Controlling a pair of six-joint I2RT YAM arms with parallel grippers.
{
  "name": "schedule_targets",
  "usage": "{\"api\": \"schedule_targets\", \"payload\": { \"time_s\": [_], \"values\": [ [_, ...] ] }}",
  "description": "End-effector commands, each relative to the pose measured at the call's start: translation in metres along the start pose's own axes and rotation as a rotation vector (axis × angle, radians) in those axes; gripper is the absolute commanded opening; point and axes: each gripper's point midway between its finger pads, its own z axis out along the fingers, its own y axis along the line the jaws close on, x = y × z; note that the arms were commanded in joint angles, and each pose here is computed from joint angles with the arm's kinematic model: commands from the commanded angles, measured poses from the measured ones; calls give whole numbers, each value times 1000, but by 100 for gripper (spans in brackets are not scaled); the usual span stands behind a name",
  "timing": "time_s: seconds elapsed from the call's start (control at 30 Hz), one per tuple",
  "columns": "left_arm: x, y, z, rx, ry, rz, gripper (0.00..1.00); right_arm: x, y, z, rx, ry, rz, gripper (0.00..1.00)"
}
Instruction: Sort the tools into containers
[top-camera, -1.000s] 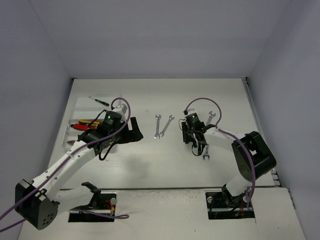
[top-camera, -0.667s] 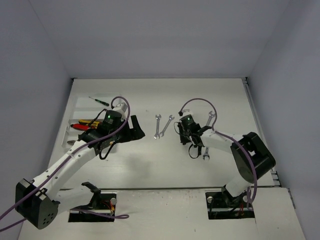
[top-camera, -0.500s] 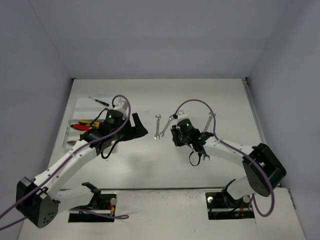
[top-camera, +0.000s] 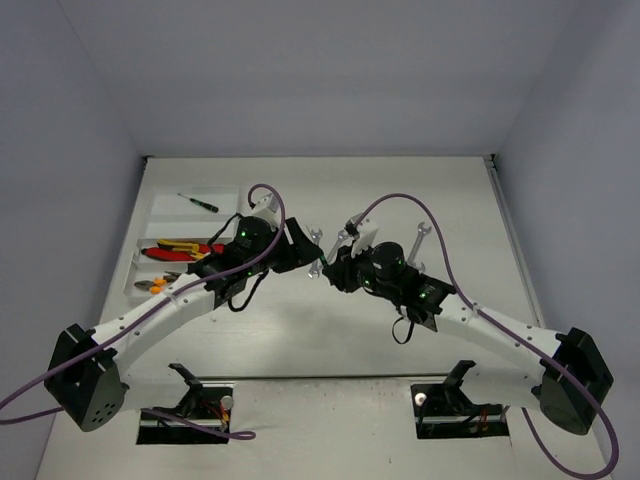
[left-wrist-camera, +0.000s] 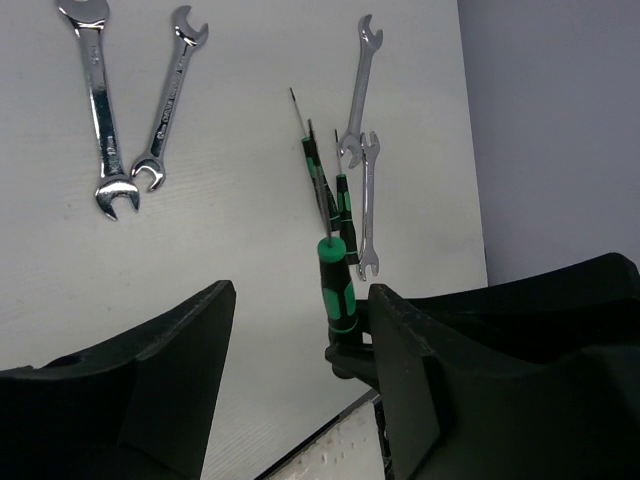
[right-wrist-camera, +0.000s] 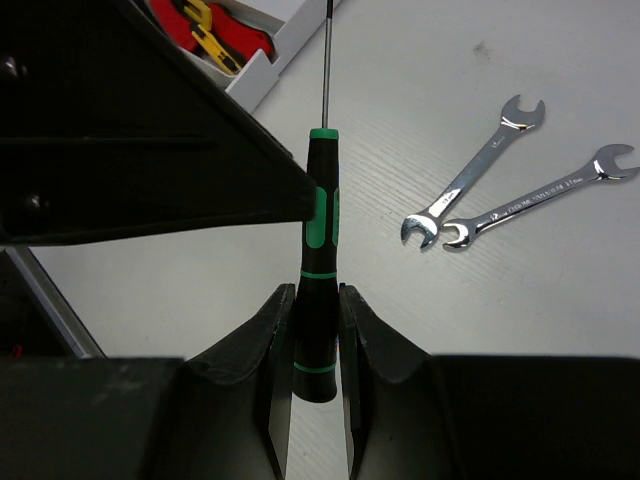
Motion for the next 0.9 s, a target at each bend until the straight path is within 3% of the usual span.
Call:
{"api": "schedule_targets", "payload": {
  "time_s": [0.0, 0.23, 0.33, 0.57, 0.63, 0.73, 0.8, 0.87],
  "values": [
    [-40, -54, -4, 142, -149, 0, 51, -36, 25, -1, -85, -116, -4, 0],
    [-33, -50, 3, 122, -138, -5, 40, -40, 31, -1, -100, -134, 1, 0],
    [-30, -51, 5, 122, -129, -1, 24, -41, 32, 0, -102, -138, 7, 0],
    [-30, -51, 8, 129, -131, -6, 0, -43, 30, 1, -93, -143, 8, 2],
    [-32, -50, 9, 121, -142, -7, 0, -43, 28, 2, -78, -146, 8, 18],
    [-40, -42, 8, 84, -173, -11, 0, -44, 13, 3, 1, -157, 15, 56],
    [-54, -32, 6, 42, -202, -22, 0, -40, -3, 1, 81, -145, 15, 67],
    [-65, -13, 6, -9, -212, -48, 0, -37, -24, -3, 195, -134, 13, 71]
  ]
}}
